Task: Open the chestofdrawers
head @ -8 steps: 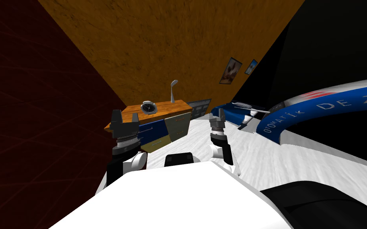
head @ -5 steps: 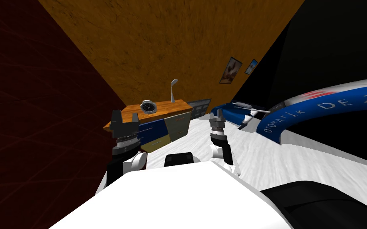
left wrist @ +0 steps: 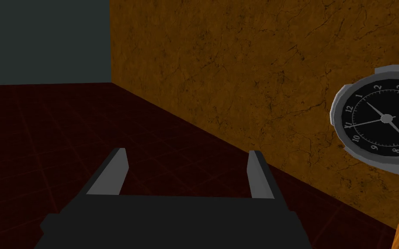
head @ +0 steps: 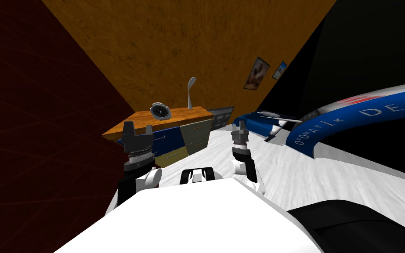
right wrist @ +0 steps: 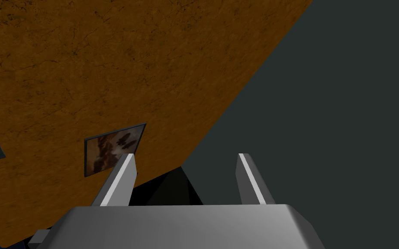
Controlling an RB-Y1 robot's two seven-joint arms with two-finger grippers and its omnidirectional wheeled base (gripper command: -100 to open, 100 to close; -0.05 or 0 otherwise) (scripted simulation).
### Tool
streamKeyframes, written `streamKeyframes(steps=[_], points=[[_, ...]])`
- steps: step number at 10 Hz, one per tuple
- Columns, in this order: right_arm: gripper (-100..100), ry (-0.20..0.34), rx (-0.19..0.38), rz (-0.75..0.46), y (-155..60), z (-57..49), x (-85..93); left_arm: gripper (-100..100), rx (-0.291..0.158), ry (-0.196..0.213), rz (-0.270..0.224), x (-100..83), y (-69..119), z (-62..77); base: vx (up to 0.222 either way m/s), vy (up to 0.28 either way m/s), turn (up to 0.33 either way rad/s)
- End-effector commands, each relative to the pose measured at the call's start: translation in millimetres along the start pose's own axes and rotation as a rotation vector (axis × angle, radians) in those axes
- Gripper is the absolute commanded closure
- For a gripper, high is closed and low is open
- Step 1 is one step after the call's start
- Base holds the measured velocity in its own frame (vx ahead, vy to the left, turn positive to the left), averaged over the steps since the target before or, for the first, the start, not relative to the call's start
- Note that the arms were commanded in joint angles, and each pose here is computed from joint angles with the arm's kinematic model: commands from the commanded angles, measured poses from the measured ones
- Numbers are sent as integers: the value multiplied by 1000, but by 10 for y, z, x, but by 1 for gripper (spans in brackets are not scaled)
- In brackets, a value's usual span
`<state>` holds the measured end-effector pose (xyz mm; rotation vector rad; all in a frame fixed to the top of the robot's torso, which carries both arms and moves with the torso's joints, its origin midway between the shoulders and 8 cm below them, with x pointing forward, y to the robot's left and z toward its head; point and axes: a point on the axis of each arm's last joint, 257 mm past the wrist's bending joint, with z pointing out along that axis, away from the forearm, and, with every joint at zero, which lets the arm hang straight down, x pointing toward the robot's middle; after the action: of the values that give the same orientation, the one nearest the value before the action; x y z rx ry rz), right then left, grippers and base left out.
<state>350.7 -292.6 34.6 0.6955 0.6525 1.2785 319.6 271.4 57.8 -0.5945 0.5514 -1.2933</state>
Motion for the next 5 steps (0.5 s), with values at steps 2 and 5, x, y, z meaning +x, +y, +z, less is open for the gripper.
streamKeyframes(steps=[2,5], points=[[0,0,0,0,0,0,0,-100,-8,37,11,50,39,-11,8,-7,4],[0,0,1,0,-3,-1,0,-100,-37,108,36,134,186,-53,33,-45,17]])
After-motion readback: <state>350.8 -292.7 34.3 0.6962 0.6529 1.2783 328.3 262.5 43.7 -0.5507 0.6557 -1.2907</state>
